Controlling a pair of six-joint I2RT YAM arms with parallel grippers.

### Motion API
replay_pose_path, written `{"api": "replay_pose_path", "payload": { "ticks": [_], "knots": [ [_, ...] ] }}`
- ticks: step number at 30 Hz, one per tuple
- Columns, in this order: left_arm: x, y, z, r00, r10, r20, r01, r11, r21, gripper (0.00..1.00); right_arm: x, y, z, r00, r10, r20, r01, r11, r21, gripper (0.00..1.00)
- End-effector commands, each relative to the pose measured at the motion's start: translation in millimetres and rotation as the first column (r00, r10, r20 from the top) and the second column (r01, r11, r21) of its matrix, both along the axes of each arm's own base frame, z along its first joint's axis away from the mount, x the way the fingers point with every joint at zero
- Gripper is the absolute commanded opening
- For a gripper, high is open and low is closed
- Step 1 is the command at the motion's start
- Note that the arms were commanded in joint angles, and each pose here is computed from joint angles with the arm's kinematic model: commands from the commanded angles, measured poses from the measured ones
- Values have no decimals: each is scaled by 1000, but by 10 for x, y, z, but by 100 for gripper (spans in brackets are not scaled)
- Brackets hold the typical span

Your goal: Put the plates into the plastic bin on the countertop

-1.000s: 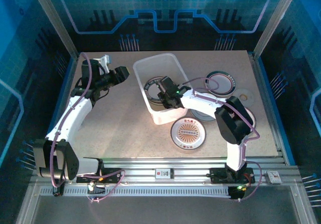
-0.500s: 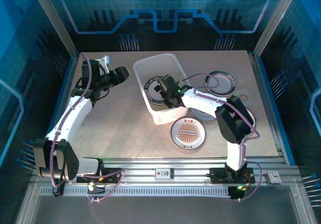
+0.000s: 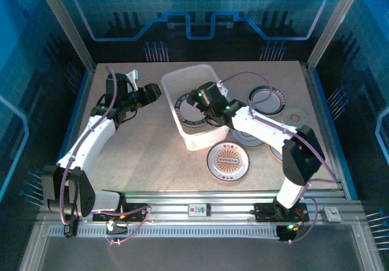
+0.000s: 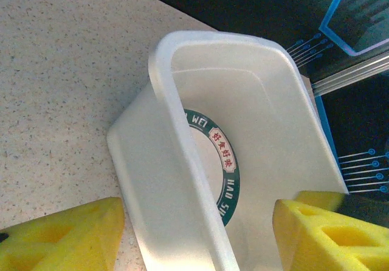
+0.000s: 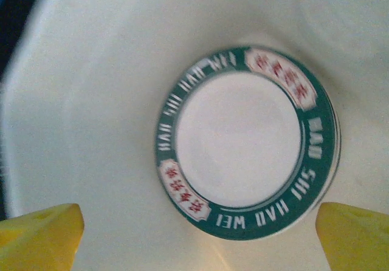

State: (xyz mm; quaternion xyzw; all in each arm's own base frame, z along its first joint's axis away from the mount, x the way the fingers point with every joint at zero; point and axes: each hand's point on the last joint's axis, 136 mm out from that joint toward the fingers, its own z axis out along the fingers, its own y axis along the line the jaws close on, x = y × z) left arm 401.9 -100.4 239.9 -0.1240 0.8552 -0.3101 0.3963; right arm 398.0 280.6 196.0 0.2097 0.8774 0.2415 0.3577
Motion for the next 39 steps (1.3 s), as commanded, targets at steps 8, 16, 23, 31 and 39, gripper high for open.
{"api": "replay_pose_path", "payload": {
  "ticks": [8, 16, 23, 31, 39],
  "knots": [
    [-93, -186, -216, 992, -9, -124, 11, 1000, 14, 67, -272, -435, 626, 968, 212, 134, -192, 970, -152, 88],
    [-217, -483, -385, 980, -66, -188, 77, 995, 55, 67, -748, -1245, 482, 986, 164, 32, -149, 951, -273, 79],
    [-258, -688, -559, 967, -78, -241, 111, 985, 129, 65, -1169, -1831, 81, 995, 67, -79, -86, 961, -262, 76],
    [-190, -714, -698, 954, -54, -295, 101, 984, 146, 57, -1553, -2057, -579, 963, -4, -268, -67, 965, -255, 75],
    [-150, -721, -772, 948, -58, -313, 114, 980, 165, 38, -1691, -1994, -1100, 924, -3, -382, -81, 976, -202, 75]
  ]
}}
